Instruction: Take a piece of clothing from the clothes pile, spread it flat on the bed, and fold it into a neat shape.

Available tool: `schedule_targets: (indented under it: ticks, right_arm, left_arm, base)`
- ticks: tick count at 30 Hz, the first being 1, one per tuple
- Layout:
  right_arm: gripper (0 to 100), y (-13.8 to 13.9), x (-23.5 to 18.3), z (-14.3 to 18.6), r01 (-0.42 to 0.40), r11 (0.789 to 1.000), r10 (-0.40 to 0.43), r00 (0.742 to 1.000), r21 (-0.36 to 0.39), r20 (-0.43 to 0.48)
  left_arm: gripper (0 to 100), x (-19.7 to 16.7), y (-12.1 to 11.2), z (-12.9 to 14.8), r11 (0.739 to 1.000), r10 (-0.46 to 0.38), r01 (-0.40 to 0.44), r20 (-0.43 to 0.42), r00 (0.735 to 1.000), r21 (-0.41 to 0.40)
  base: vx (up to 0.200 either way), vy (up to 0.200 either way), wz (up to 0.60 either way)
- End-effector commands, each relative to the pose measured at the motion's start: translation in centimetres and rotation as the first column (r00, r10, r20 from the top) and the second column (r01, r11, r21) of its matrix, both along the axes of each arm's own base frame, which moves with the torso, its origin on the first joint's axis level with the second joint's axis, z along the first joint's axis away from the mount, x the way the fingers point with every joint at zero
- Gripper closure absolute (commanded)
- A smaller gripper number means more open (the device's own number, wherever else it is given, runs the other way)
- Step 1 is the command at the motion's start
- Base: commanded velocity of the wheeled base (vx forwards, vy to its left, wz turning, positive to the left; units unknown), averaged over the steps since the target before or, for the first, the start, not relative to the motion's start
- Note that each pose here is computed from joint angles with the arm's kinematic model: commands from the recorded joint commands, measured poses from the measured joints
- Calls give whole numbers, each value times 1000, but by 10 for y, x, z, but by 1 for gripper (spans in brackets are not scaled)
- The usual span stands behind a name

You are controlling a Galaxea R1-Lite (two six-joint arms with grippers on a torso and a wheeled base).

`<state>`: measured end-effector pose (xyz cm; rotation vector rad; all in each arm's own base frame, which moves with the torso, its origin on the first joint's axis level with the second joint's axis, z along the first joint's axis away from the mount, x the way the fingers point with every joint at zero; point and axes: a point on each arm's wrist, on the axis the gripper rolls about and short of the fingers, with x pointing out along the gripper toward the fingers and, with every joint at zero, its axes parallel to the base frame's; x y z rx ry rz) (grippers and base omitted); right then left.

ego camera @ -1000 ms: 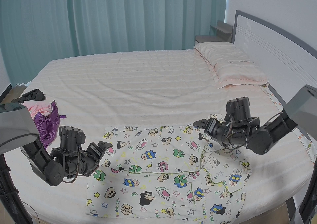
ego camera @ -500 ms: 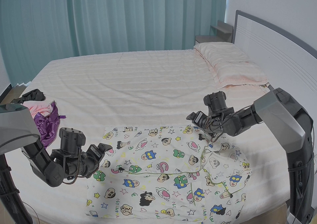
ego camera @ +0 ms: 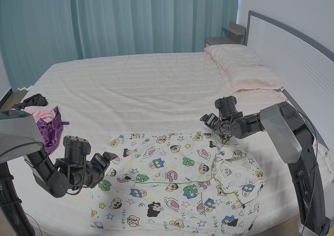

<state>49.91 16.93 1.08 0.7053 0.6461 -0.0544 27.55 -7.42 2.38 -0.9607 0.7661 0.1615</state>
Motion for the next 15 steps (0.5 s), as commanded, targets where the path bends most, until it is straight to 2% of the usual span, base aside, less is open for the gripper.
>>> schedule_targets:
  ticks: [1, 3, 6, 11, 14, 15]
  right_arm:
    - [0, 6, 14, -23, 0, 1000, 0, 1000, 11, 14]
    - [0, 8, 13, -34, 3, 1000, -3, 1000, 11, -3]
    - [0, 9, 13, -48, 50, 998, -50, 999, 28, -10]
    - [0, 7, 14, -51, 66, 998, -66, 998, 22, -9]
    - [0, 3, 18, -40, 79, 995, -82, 996, 60, 47]
    - [0, 4, 21, -33, 79, 993, -86, 992, 83, 95]
  left_arm:
    - [0, 1, 0, -3, 1000, 2, -2, -3, 1000, 2]
    - [0, 1, 0, -3, 1000, 2, -2, -3, 1000, 2]
    - [0, 1, 0, -4, 1000, 2, -2, -6, 1000, 3]
    - [0, 1, 0, -4, 1000, 2, -2, -8, 1000, 1]
    - [0, 0, 1, -4, 1000, 6, -6, -9, 1000, -1]
    - [0, 0, 0, -4, 1000, 5, -5, -9, 1000, -2]
  base:
    - [0, 0, 0]
    - [0, 0, 0]
    - [0, 0, 0]
    - [0, 0, 0]
    - [0, 0, 0]
    - [0, 0, 0]
